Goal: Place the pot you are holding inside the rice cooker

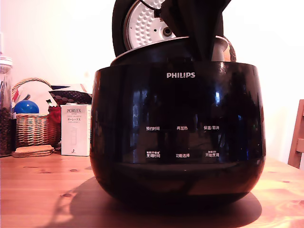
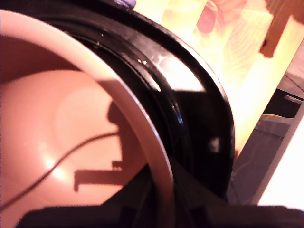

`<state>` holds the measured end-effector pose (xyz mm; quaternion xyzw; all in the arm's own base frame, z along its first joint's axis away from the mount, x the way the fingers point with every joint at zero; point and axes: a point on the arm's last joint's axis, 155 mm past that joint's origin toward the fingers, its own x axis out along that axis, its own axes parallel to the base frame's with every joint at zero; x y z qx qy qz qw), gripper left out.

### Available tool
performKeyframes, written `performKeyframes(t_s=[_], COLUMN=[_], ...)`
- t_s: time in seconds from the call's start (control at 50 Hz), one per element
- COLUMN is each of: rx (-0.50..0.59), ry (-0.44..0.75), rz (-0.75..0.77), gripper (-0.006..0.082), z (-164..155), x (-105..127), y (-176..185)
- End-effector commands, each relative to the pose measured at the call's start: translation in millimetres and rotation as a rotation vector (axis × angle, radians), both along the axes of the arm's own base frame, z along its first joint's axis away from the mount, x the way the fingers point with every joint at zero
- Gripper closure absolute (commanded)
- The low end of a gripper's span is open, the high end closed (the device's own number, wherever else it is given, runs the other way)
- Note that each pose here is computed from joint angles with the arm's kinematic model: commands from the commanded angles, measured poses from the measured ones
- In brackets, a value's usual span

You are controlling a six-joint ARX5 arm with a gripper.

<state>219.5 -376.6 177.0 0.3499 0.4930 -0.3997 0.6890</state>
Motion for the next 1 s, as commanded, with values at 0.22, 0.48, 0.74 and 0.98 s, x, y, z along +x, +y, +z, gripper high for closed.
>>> performKeyframes(t_s=[0.22, 0.48, 0.74, 0.98], rx=[0.034, 0.006, -0.017, -0.056], ry=[0.076, 0.127, 0.169, 0.236], rz=[-0.008, -0.023, -0.035, -0.036], gripper=[0.0790, 0.0696, 0.0688, 0.0612], z=[-19.3, -19.1, -18.5, -16.6], x=[-11.8, -21.6, -29.4, -35.5], y=[0.6, -4.8, -9.0, -12.3])
